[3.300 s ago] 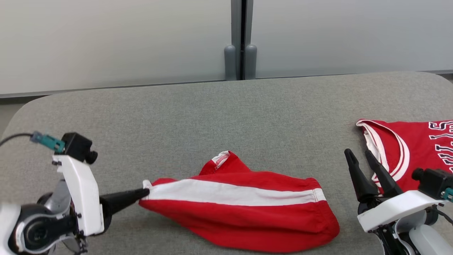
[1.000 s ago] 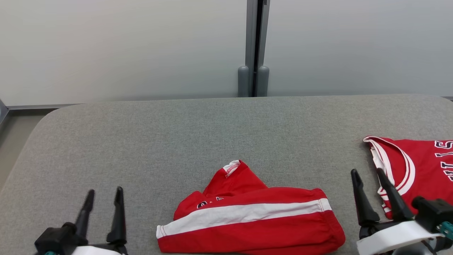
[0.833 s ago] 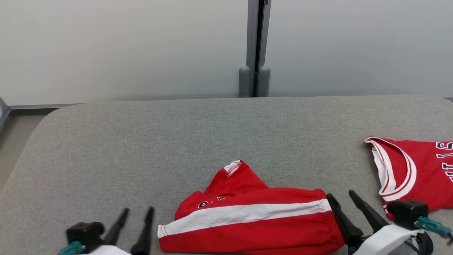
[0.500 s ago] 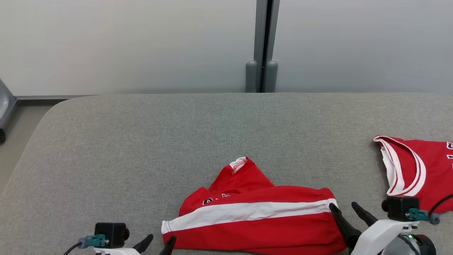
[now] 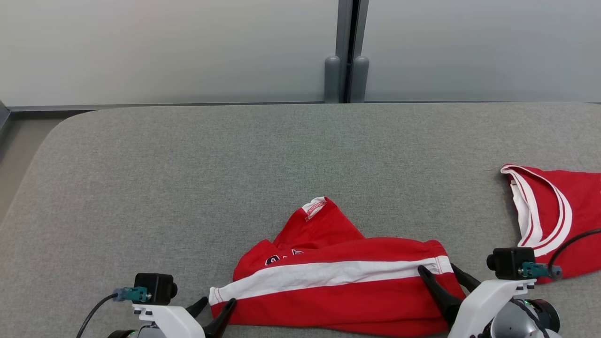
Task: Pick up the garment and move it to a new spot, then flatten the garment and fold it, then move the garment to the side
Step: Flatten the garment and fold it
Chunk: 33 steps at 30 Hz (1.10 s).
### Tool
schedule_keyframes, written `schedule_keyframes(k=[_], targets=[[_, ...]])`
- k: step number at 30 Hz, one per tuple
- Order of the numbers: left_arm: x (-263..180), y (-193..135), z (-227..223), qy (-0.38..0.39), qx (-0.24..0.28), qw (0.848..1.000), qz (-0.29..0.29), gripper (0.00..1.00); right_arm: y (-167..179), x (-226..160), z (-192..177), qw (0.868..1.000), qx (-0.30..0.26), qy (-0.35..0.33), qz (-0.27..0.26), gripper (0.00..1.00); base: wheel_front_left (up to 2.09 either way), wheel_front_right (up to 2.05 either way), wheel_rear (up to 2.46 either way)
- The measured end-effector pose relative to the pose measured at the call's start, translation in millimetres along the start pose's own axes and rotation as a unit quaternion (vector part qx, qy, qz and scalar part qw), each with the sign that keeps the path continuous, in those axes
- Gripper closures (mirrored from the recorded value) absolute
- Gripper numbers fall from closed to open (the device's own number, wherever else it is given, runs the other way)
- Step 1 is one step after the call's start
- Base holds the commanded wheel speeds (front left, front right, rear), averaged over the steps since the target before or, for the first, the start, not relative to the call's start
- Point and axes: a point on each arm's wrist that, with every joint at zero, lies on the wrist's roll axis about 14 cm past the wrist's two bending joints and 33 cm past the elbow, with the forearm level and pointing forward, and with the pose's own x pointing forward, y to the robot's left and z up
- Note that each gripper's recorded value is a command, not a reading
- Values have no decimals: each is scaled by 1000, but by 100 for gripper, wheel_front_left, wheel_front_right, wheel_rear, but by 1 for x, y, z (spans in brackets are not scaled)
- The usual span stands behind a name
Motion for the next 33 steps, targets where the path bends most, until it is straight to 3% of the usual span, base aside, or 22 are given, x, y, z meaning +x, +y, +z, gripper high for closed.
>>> schedule_keyframes(k=[2,5,6,7,9,10,11,24,33], targets=[[3,4,-3,6,-2,1000,4,0,1,1,-1,1000,3,2,3,0,0,0,0],[7,5,-4,12,-7,1000,1,0,1,2,-3,1000,6,6,4,27,0,0,0],[8,5,-5,14,-7,1000,0,0,1,2,-3,1000,5,7,4,31,0,0,0],[9,5,-5,15,-10,1000,-1,0,1,3,-3,1000,5,6,5,51,0,0,0],[11,5,-6,16,-12,1000,-3,50,2,4,-2,1000,5,4,7,78,0,0,0],[11,4,-6,15,-13,1000,-6,73,3,4,-1,1000,4,2,8,97,0,0,0],[12,3,-4,14,-14,1000,-8,100,3,5,0,1000,2,0,9,100,0,0,0],[-9,-9,45,-80,40,996,-25,100,16,-10,44,993,16,-109,32,100,0,0,0],[9,-27,151,-156,132,978,-48,100,19,11,124,977,4,-199,69,100,0,0,0]])
